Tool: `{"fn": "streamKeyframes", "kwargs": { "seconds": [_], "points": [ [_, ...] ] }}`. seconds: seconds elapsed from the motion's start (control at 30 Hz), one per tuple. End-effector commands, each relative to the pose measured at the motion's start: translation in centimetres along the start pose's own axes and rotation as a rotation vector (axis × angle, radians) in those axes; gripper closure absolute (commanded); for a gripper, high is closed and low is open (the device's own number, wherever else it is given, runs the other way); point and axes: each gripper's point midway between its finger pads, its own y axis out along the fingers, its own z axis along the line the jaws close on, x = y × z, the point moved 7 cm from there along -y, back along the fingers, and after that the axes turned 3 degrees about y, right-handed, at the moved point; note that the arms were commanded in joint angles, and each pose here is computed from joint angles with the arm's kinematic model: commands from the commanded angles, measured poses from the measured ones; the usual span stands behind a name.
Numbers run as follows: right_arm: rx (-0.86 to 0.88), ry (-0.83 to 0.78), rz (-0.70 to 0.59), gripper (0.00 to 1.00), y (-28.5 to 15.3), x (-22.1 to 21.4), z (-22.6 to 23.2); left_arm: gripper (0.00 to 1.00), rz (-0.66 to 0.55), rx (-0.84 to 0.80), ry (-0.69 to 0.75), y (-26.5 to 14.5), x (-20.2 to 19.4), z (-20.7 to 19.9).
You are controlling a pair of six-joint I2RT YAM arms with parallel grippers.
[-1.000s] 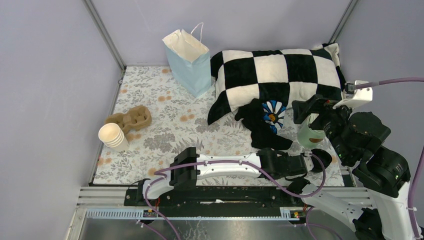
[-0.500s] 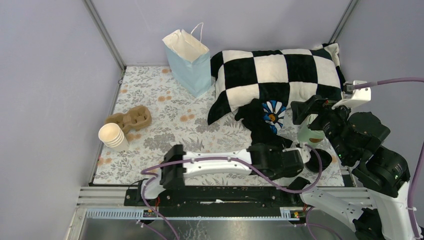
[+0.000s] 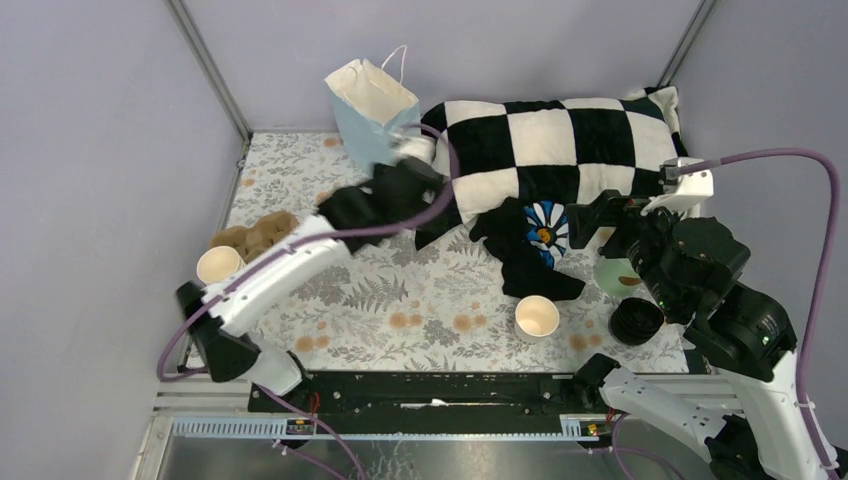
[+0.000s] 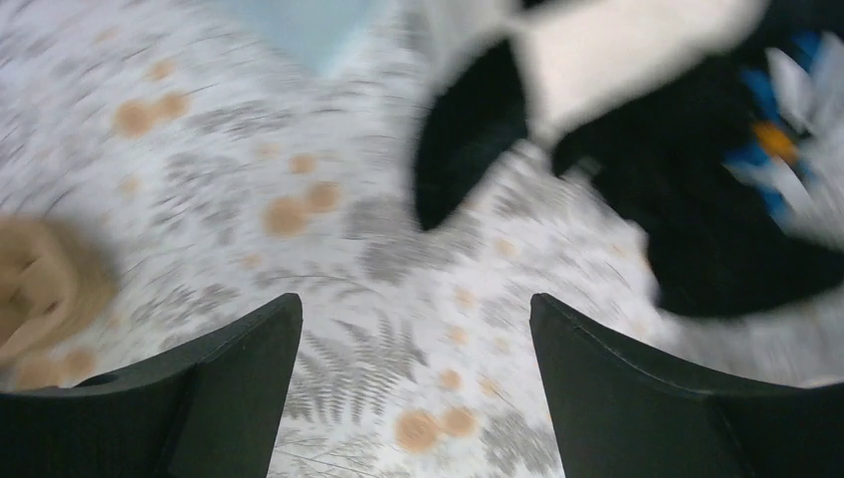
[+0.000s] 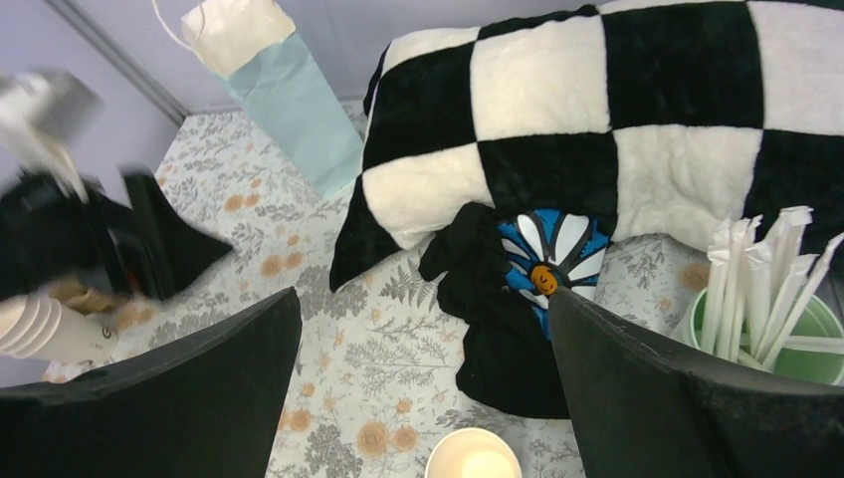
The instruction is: Pack the takeout coffee
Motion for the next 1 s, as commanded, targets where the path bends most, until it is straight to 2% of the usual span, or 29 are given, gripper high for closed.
{"fn": "streamKeyframes", "kwargs": {
  "seconds": [0.0,0.13,0.2,0.3,0.37,0.47,0.6,0.97],
  "points": [
    [0.044,-0.009,0.031,0.0,0.7,-0.7,0.8,0.11,-0.056,0.16,-0.355,-0.4,0.8,10.1],
    [0.043,-0.021,0.046,0.0,1.1,-0.9,1.0,0.07,0.01,0.308,-0.417,1.2,-1.6,17.1],
    [0.043,-0.035,0.061,0.0,1.5,-1.1,1.2,0.06,0.072,0.376,-0.509,2.3,-3.3,21.2],
    [0.059,-0.063,0.095,0.0,2.2,-1.5,1.7,0.06,0.218,0.433,-0.674,4.3,-5.8,25.8],
    [0.067,-0.08,0.111,0.0,2.7,-1.6,2.1,0.1,0.315,0.469,-0.754,5.6,-7.2,27.8],
    [0.08,-0.095,0.121,0.0,3.3,-1.7,2.5,0.16,0.38,0.48,-0.821,7.2,-8.5,29.9],
    [0.083,-0.115,0.128,0.0,3.6,-1.7,2.7,0.29,0.435,0.442,-0.878,8.7,-9.9,32.0],
    [0.068,-0.118,0.13,0.0,4.0,-2.1,2.6,0.48,0.492,0.451,-0.797,11.3,-10.8,34.0]
  ]
}}
